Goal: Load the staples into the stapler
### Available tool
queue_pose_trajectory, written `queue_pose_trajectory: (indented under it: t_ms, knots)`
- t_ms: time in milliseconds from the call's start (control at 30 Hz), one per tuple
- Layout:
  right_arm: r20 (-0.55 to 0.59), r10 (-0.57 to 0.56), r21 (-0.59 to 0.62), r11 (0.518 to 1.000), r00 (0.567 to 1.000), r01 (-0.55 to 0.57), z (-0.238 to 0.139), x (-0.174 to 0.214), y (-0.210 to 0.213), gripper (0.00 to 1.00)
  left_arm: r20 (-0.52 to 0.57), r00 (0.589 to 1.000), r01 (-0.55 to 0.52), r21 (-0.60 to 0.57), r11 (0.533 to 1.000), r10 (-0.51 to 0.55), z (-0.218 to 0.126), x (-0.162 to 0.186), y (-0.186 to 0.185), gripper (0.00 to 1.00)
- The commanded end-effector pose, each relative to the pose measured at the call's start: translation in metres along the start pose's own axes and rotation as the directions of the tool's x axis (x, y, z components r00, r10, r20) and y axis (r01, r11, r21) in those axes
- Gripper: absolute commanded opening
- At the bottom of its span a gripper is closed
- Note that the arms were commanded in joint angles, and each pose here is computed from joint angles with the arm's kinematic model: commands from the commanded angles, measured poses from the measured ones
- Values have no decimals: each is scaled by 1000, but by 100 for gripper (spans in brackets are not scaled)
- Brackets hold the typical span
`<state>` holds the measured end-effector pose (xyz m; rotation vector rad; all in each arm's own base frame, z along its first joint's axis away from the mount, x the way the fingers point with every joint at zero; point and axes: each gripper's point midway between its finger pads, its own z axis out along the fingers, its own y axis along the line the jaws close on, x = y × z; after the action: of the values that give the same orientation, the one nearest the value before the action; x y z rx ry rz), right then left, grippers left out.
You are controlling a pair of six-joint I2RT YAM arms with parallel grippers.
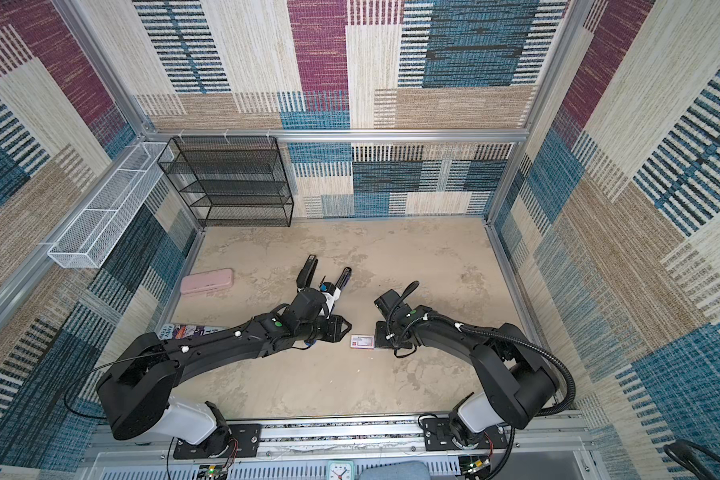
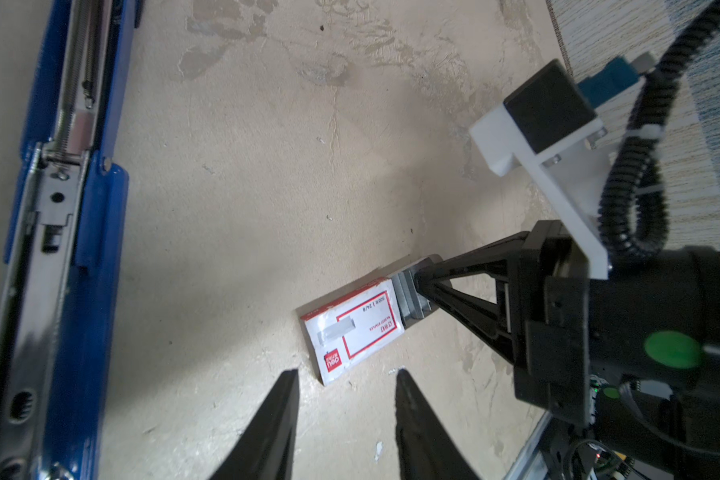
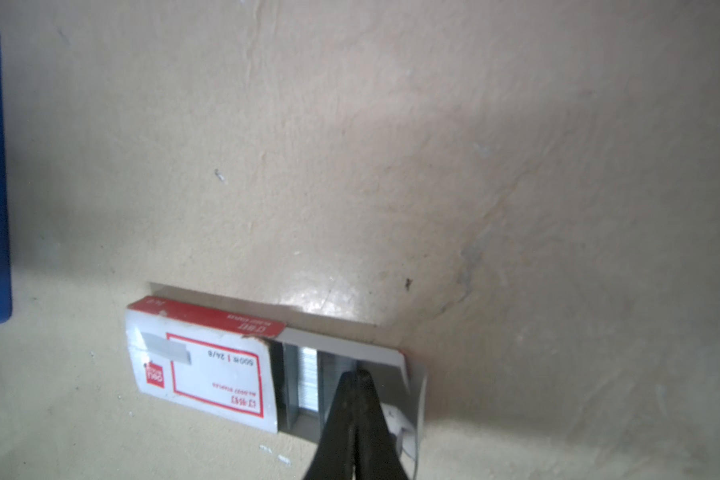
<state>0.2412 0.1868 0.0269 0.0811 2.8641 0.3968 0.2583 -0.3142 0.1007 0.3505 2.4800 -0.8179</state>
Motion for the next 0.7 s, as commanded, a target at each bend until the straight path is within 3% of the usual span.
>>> queue_pose_trajectory:
  t_ms: [0, 667]
  knots:
    - [26, 9, 9, 1000, 1000, -9, -5, -5, 0, 4, 3, 1000, -5, 6, 1000, 5, 0, -1, -1, 42]
    - [86, 37, -23, 999, 996, -35, -22, -12, 3, 2, 18, 1000, -8, 26, 1000, 8, -6, -3, -6, 42]
